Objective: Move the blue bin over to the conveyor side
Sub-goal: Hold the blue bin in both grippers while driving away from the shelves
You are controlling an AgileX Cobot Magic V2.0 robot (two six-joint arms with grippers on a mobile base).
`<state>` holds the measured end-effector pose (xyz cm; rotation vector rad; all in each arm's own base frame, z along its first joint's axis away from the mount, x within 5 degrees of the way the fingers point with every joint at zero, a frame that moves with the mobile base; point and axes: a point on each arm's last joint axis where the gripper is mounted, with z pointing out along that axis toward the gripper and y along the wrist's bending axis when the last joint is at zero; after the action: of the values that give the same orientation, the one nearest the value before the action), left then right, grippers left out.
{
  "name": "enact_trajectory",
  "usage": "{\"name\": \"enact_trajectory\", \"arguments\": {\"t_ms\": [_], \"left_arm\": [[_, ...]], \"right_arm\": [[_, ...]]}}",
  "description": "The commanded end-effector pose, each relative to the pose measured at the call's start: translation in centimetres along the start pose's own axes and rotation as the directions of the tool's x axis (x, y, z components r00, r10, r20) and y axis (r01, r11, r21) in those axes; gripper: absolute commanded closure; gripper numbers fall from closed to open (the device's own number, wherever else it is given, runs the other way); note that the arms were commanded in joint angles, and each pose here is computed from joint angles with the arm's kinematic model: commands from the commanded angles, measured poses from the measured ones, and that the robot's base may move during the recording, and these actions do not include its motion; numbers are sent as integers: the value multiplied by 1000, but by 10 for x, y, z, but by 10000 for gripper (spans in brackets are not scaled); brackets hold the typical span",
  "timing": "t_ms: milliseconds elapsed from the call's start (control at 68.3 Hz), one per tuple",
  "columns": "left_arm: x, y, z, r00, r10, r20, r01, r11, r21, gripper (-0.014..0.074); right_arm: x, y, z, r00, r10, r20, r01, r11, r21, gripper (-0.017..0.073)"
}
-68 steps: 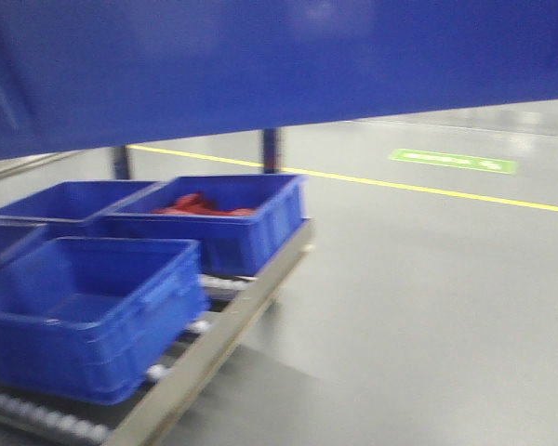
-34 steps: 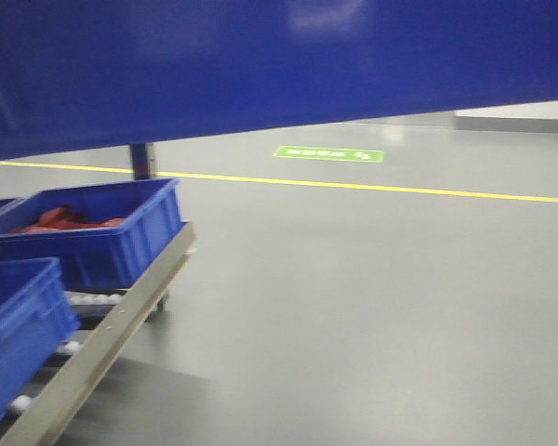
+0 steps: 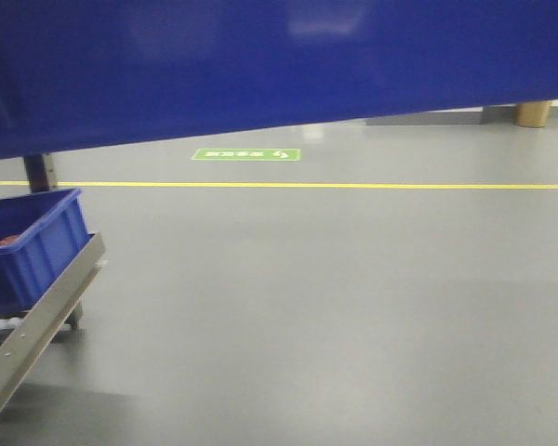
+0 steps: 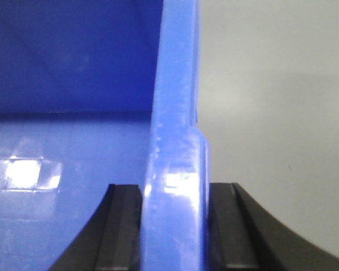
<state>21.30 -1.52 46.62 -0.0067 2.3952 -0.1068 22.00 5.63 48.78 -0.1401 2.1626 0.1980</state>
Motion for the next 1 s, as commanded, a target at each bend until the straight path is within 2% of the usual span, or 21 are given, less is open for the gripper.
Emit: {"name": "enact_trajectory", "arguments": {"t_ms": [0, 981], "left_arm": [[-6, 2, -11, 995, 19, 99, -18, 1000, -19, 603], [-6, 2, -11, 995, 19, 99, -18, 1000, -19, 603]], "right_arm": [[-13, -5, -15, 988, -43, 150, 37, 998, 42, 636], [-13, -5, -14, 988, -43, 150, 37, 998, 42, 637]]}}
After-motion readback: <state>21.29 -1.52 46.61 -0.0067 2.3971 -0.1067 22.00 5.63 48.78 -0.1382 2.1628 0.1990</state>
